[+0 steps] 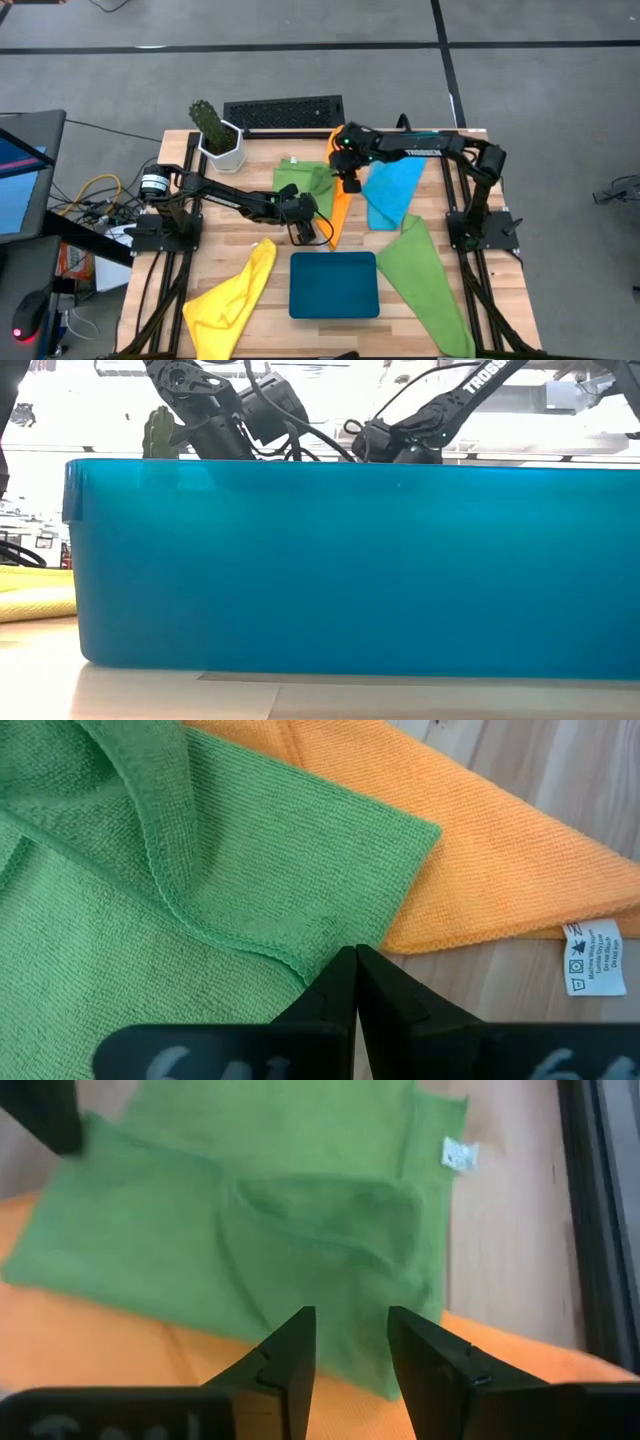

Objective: Fold microfiber towels
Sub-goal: Fold the top green microfiber towel

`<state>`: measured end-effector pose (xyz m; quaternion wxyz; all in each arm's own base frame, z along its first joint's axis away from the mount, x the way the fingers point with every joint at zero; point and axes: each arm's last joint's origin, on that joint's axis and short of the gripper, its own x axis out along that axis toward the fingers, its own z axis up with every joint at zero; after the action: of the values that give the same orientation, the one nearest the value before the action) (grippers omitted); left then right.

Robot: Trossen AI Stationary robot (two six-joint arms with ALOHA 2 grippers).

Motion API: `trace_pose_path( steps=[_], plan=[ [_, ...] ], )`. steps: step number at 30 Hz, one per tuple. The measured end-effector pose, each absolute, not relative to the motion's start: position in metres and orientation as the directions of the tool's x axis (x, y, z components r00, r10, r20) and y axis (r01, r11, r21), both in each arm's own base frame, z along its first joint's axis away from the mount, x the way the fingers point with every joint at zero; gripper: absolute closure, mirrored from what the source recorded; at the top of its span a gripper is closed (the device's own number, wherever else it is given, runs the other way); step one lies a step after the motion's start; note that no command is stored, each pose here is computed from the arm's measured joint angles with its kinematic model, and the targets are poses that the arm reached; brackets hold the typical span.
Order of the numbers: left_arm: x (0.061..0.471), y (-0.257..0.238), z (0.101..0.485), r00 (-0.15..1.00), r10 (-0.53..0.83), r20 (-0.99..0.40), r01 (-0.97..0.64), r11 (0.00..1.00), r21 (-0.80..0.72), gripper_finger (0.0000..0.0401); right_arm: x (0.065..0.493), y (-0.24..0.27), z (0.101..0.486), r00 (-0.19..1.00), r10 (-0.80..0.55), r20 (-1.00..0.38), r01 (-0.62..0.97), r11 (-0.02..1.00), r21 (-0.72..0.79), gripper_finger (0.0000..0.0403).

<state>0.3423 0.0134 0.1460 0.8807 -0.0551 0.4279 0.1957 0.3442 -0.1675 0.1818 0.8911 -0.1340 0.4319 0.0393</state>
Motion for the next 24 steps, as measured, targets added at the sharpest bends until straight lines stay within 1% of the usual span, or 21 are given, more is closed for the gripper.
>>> trace_pose_path(
  steps=[10, 18, 21, 24],
  plan=[
    [0.342, 0.013, 0.146, 0.558, 0.298, -0.775, -0.391, 0.918, 0.071, 0.0401, 0.34, -0.176, 0.185, 0.633, -0.068, -0.771, -0.155, 0.965, -0.213, 0.0252],
    [0.342, 0.013, 0.146, 0.558, 0.298, -0.774, -0.391, 0.918, 0.071, 0.0401, 0.345, -0.174, 0.168, 0.607, -0.037, -0.794, -0.204, 0.958, -0.201, 0.0255],
    [0.342, 0.013, 0.146, 0.558, 0.298, -0.774, -0.389, 0.918, 0.073, 0.0401, 0.348, -0.173, 0.169, 0.617, -0.058, -0.785, -0.199, 0.953, -0.227, 0.0273],
    [0.342, 0.013, 0.146, 0.558, 0.298, -0.774, -0.389, 0.918, 0.074, 0.0401, 0.349, -0.174, 0.17, 0.626, -0.07, -0.777, -0.196, 0.95, -0.243, 0.0313]
  ],
)
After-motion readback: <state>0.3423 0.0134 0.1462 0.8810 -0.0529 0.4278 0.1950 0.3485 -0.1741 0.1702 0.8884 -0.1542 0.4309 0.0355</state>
